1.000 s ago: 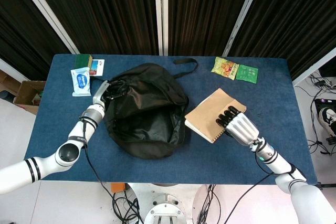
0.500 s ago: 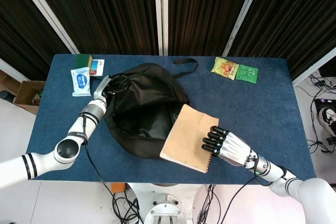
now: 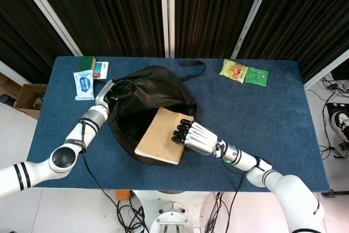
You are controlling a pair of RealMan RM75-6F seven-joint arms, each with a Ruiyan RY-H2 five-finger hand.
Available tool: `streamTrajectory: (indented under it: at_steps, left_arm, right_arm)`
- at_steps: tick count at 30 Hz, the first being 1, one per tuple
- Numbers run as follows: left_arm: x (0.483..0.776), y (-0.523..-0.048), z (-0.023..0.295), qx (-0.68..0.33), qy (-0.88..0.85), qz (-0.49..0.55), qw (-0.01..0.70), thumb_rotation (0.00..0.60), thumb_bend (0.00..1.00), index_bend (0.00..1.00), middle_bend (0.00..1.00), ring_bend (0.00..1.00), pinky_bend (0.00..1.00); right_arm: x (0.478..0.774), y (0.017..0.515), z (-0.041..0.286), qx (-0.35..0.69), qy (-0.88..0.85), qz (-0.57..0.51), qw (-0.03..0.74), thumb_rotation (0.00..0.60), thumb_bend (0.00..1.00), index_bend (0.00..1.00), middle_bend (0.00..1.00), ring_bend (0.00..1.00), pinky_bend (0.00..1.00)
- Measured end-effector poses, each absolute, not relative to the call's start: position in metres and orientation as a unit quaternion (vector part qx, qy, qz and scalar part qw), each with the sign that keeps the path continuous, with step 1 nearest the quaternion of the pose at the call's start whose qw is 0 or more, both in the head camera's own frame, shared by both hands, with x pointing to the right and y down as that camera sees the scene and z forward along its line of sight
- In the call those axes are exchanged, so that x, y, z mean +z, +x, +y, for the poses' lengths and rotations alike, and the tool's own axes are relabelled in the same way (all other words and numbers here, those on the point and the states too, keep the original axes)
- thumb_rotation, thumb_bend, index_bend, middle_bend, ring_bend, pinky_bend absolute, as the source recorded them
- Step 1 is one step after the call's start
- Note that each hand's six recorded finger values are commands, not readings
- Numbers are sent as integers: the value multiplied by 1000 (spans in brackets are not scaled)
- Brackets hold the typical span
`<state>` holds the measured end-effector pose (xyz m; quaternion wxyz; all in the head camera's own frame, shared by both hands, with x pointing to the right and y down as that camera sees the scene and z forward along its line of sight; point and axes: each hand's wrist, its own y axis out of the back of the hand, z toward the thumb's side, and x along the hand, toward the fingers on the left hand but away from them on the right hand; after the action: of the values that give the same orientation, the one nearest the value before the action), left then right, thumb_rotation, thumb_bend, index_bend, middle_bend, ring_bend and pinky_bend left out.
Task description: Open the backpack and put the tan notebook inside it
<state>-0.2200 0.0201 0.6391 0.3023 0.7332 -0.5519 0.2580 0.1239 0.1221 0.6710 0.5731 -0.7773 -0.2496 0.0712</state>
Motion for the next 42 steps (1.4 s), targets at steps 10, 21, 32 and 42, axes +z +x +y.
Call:
streamTrajectory:
  at_steps: [10,21,32,42]
  left_arm:
    - [632,-229,25,253,737,-546,308,600,591,664,616,511,379]
    - [628,-236,31,251,739,-538,320,600,590,664,610,510,381]
    - [640,-245,32,260,731,-545,319,600,586,662,605,508,381]
    - [650,-249,33,280,736,-545,288,600,583,659,592,489,368]
  right_arm:
    - [713,89,94,156,-772,-232,571,600,525,850,723,608,587]
    - [744,65,94,237,-740,-208,594,600,439,740,628,527,484]
    - [752,59,97,275,-754,-253,540,600,2,96,151,49,194]
    - [726,91,115,235,-773,-265,527,600,0,10,125,0,157]
